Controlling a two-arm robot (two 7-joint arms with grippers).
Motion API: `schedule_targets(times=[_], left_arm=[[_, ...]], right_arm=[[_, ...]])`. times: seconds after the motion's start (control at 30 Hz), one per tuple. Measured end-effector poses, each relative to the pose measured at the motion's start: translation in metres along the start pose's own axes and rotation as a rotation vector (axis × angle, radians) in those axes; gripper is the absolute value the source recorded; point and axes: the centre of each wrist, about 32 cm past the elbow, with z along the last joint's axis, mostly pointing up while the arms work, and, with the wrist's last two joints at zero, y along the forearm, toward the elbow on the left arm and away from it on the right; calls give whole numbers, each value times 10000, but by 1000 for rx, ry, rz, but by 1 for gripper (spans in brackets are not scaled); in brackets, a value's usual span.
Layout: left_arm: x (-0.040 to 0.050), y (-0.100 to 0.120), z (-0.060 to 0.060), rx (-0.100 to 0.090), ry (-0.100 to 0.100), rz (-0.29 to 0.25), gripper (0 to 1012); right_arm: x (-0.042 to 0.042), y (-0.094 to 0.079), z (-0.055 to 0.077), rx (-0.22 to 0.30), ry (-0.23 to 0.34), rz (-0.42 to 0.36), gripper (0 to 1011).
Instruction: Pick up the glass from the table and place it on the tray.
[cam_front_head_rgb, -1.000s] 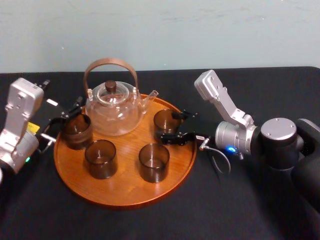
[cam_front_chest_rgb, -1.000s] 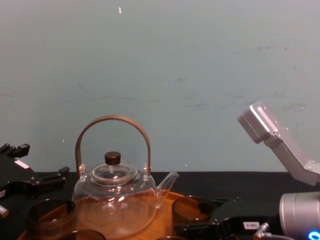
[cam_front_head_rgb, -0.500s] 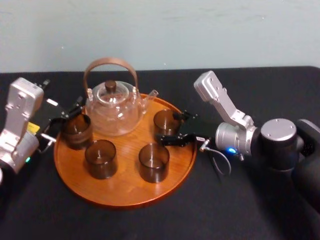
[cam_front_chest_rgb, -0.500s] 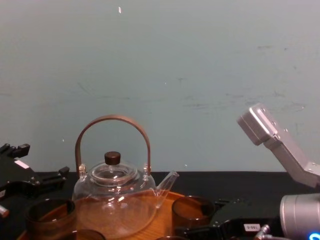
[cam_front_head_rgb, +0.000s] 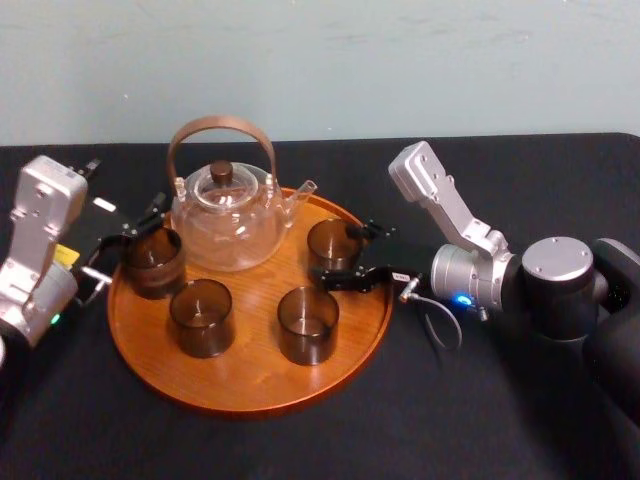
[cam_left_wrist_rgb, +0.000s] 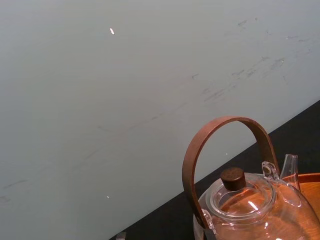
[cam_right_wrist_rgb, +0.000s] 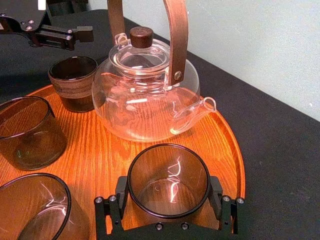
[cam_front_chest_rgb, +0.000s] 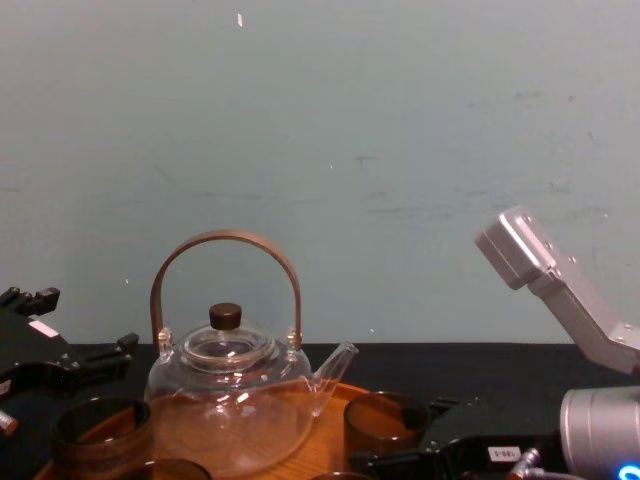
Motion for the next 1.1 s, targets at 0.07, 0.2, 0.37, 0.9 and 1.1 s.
schedule_targets(times=[0.07, 0.2, 0.37, 0.9, 1.1], left_arm=[[0, 0, 0, 0, 0, 0, 1001], [0, 0, 0, 0, 0, 0, 1001], [0, 0, 0, 0, 0, 0, 1001], [0, 0, 0, 0, 0, 0, 1001], [0, 0, 0, 0, 0, 0, 1001]], right_arm=[[0, 0, 0, 0, 0, 0, 1002], [16, -52, -8, 14, 13, 3, 1002], [20, -169, -36, 27, 19, 10, 1002], [-10, -783, -157, 79, 0, 36, 1002], [-23, -1005, -217, 107, -6, 42, 1002]])
